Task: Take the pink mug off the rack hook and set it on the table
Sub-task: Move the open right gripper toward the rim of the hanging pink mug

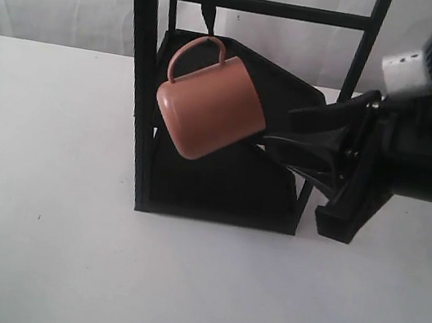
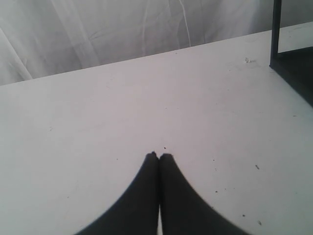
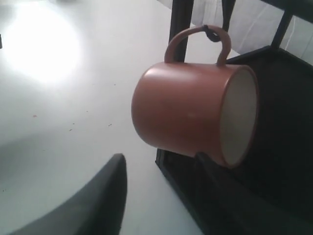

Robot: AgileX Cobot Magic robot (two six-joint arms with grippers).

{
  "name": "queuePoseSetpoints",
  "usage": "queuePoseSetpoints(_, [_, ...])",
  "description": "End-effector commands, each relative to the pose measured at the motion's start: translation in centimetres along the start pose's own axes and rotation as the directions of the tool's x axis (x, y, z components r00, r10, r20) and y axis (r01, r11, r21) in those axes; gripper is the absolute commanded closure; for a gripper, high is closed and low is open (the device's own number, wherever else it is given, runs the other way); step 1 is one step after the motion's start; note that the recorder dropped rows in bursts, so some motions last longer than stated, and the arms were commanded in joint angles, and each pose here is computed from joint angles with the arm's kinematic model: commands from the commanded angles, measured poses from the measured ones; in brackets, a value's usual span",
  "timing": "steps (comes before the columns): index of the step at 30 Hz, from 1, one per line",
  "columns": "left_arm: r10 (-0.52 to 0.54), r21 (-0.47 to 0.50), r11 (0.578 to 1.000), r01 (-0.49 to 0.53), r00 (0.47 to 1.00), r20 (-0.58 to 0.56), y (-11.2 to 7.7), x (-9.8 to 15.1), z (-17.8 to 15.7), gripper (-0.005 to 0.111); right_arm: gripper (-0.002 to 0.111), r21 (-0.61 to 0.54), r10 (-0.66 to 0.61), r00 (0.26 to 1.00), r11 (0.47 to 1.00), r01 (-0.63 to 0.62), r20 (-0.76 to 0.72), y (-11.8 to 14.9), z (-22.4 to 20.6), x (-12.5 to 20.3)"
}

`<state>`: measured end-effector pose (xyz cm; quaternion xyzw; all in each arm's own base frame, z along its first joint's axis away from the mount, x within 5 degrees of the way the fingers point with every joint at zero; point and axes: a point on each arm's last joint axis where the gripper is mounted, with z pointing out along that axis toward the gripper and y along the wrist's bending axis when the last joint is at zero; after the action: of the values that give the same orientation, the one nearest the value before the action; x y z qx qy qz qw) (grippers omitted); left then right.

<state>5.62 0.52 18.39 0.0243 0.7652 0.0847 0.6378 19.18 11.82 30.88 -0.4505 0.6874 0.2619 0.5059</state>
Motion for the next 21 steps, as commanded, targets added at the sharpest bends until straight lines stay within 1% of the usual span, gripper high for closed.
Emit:
queuePoseSetpoints(1, [-0.006, -0.002, 1.0, 0.006, 1.0, 0.005, 0.0, 0.1, 0.0, 0.107, 0.054, 0.009, -0.001, 0.999, 1.0, 0.001, 0.052, -0.2, 0.4, -0.6])
queuePoseSetpoints(5, [-0.006, -0.002, 1.0, 0.006, 1.0, 0.005, 0.0, 0.1, 0.0, 0.107, 0.048, 0.028, 0.015, 0.998, 0.999, -0.017, 0.064, -0.4, 0.4, -0.7])
queuePoseSetpoints(12, [-0.006, -0.002, 1.0, 0.006, 1.0, 0.005, 0.0, 0.1, 0.0, 0.107, 0.048, 0.043, 0.032, 0.997, 0.998, -0.034, 0.067, -0.7, 0.7, -0.6])
queuePoseSetpoints(13, [-0.006, -0.002, 1.0, 0.006, 1.0, 0.005, 0.0, 0.1, 0.0, 0.107, 0.048, 0.088, 0.062, 0.996, 0.994, -0.067, 0.062, -1.5, 1.3, -0.1])
queuePoseSetpoints(14, [-0.006, -0.002, 1.0, 0.006, 1.0, 0.005, 0.0, 0.1, 0.0, 0.107, 0.048, 0.097, 0.092, 0.993, 0.99, -0.098, 0.071, -1.8, 1.5, 0.0])
queuePoseSetpoints(15, [-0.006, -0.002, 1.0, 0.006, 1.0, 0.005, 0.0, 0.1, 0.0, 0.107, 0.048, 0.056, 0.127, 0.985, 0.989, -0.134, 0.114, -1.8, 1.8, -0.6])
queuePoseSetpoints(16, [-0.006, -0.002, 1.0, 0.006, 1.0, 0.005, 0.0, 0.1, 0.0, 0.107, 0.048, 0.027, 0.118, 0.984, 0.992, -0.122, 0.13, -1.6, 1.7, -1.1])
queuePoseSetpoints(17, [-0.006, -0.002, 1.0, 0.006, 1.0, 0.005, 0.0, 0.1, 0.0, 0.107, 0.048, -0.009, 0.077, 0.984, 0.997, -0.077, 0.163, -1.4, 1.5, -2.1])
queuePoseSetpoints(18, [-0.006, -0.002, 1.0, 0.006, 1.0, 0.005, 0.0, 0.1, 0.0, 0.107, 0.048, -0.005, 0.067, 0.984, 0.998, -0.067, 0.166, -1.5, 1.5, -2.2])
queuePoseSetpoints(21, [-0.006, -0.002, 1.0, 0.006, 1.0, 0.005, 0.0, 0.1, 0.0, 0.107, 0.048, 0.082, 0.075, 0.989, 0.993, -0.086, 0.131, -2.5, 1.8, -1.8])
